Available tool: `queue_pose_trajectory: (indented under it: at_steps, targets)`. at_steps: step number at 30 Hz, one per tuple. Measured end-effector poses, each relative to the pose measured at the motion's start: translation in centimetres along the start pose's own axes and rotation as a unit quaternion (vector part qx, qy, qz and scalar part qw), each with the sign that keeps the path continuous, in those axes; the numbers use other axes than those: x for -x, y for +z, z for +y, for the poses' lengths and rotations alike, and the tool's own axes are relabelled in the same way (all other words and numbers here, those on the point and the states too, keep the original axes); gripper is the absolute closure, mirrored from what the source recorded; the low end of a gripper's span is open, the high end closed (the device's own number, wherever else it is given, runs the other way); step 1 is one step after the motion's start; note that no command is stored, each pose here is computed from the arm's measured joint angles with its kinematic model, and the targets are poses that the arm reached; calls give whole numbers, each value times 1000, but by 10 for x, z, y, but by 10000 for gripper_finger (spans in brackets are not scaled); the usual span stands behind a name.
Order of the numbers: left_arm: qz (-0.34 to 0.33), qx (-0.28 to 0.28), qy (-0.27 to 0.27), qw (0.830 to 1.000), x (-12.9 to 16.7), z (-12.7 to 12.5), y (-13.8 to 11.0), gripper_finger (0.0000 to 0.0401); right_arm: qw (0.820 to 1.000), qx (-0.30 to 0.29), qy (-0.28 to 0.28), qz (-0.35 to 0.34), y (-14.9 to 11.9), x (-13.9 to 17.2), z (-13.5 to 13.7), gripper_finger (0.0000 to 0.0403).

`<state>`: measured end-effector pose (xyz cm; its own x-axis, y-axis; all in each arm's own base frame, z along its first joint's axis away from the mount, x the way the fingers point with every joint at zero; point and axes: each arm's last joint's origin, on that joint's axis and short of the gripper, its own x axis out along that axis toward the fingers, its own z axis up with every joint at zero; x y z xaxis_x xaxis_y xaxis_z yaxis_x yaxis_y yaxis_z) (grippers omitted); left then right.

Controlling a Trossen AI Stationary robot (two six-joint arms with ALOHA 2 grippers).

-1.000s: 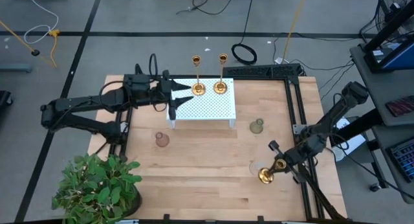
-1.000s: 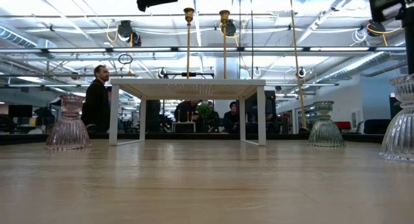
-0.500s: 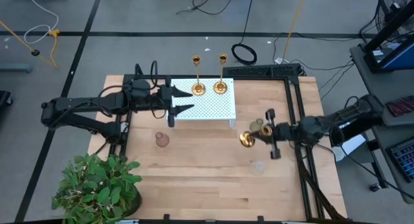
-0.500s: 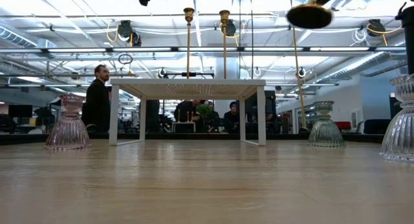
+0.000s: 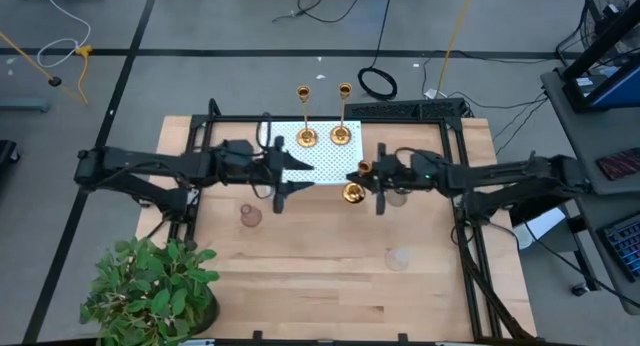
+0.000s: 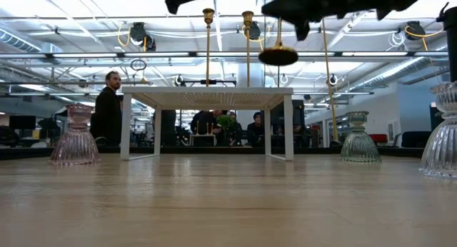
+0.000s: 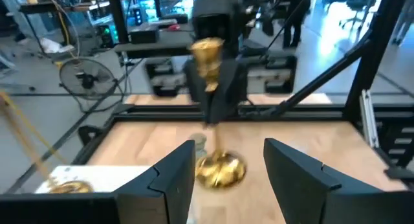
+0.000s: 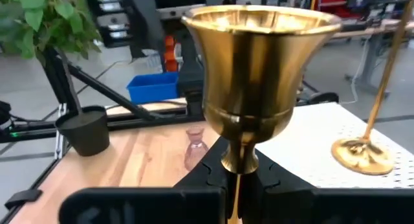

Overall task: Pick & Place candle stick holders
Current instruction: Put the small gold candle holder on the shelf aligned with the other gold candle holders

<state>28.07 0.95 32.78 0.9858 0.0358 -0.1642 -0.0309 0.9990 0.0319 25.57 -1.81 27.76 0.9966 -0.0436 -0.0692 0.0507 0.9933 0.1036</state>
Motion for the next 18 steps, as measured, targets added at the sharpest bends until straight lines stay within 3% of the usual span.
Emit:
queue_pose_trajectory:
  at_steps: [10,18]
  targets:
    - [30,41,32,998,-52,-4,-38,210,1000,-6,16,-4,-3,-12,-11,402]
    - [-7,59,31,998,-87,-5,-61,210,1000,-7,17,0,-3,-12,-10,401]
